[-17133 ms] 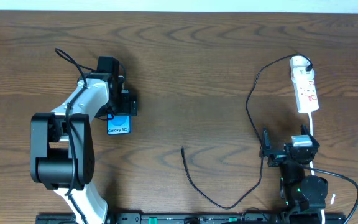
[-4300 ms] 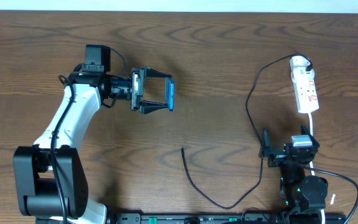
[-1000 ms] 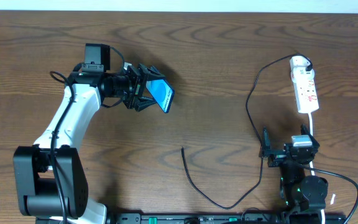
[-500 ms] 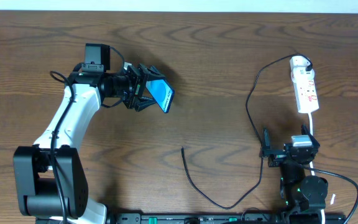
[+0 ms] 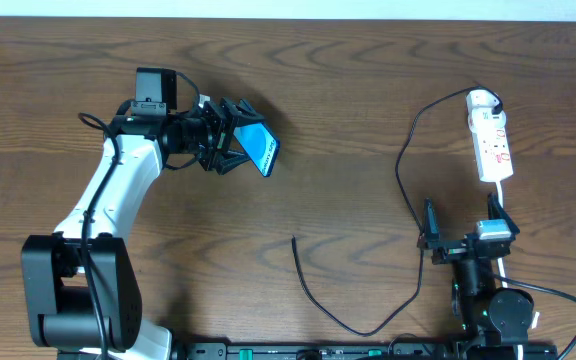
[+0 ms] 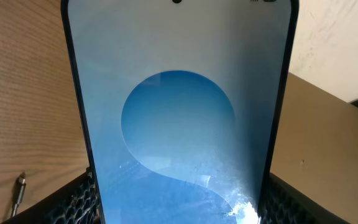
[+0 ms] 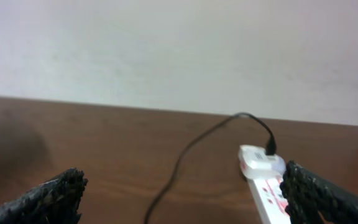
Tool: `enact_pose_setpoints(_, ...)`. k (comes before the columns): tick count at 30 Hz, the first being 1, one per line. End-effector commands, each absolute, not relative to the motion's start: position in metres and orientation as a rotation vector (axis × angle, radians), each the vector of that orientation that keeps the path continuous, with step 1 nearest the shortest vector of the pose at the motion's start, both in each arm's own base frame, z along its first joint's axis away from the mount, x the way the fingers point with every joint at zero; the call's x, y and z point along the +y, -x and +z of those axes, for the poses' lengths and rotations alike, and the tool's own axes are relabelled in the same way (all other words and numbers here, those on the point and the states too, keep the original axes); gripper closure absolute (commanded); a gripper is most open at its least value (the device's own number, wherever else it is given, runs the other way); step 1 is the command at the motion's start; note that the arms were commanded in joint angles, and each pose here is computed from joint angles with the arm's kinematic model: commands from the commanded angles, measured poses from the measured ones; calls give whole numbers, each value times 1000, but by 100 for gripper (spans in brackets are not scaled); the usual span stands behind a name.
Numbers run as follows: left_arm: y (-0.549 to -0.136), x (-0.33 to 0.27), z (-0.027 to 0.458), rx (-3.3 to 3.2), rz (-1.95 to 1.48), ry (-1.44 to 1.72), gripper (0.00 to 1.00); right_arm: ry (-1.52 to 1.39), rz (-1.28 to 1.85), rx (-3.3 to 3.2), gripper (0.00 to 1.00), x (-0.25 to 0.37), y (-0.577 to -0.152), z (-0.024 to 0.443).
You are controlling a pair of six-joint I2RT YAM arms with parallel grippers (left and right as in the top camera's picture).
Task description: Plug charger to phone and switch on socket
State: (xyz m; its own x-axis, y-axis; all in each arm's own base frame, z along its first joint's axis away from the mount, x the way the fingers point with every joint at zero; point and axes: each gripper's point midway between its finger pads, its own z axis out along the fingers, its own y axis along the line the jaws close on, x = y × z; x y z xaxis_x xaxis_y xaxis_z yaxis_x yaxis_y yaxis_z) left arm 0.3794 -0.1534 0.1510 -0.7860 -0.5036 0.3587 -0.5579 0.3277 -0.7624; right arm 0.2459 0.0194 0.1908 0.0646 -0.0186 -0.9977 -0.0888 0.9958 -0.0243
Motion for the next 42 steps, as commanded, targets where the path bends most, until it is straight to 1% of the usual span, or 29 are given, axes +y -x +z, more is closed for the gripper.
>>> enact_pose_setpoints(1,-385,-151,167,-2574,1522,-981,92,45,166,1482,1,27,-243,200)
enact_pose_setpoints(11,-391,-142,159,-2633,1459,-1055,93,54,218,1486,1,33,-236,250)
enact_pose_setpoints(18,-394,-141,158,-2618,1448,-1109,93,145,320,1609,1,56,-256,273)
enact_pose_setpoints(26,-395,-144,152,-2578,1375,-1236,93,289,619,1797,1,103,-297,270)
enact_pose_setpoints(31,-396,-151,147,-2578,1319,-1309,93,325,819,1915,1,127,-323,252)
enact_pose_setpoints(37,-400,-159,146,-2597,1298,-1356,93,335,952,1939,1,151,-339,238)
enact_pose_setpoints(42,-403,-166,146,-2612,1291,-1385,93,424,987,1867,1,178,-340,246)
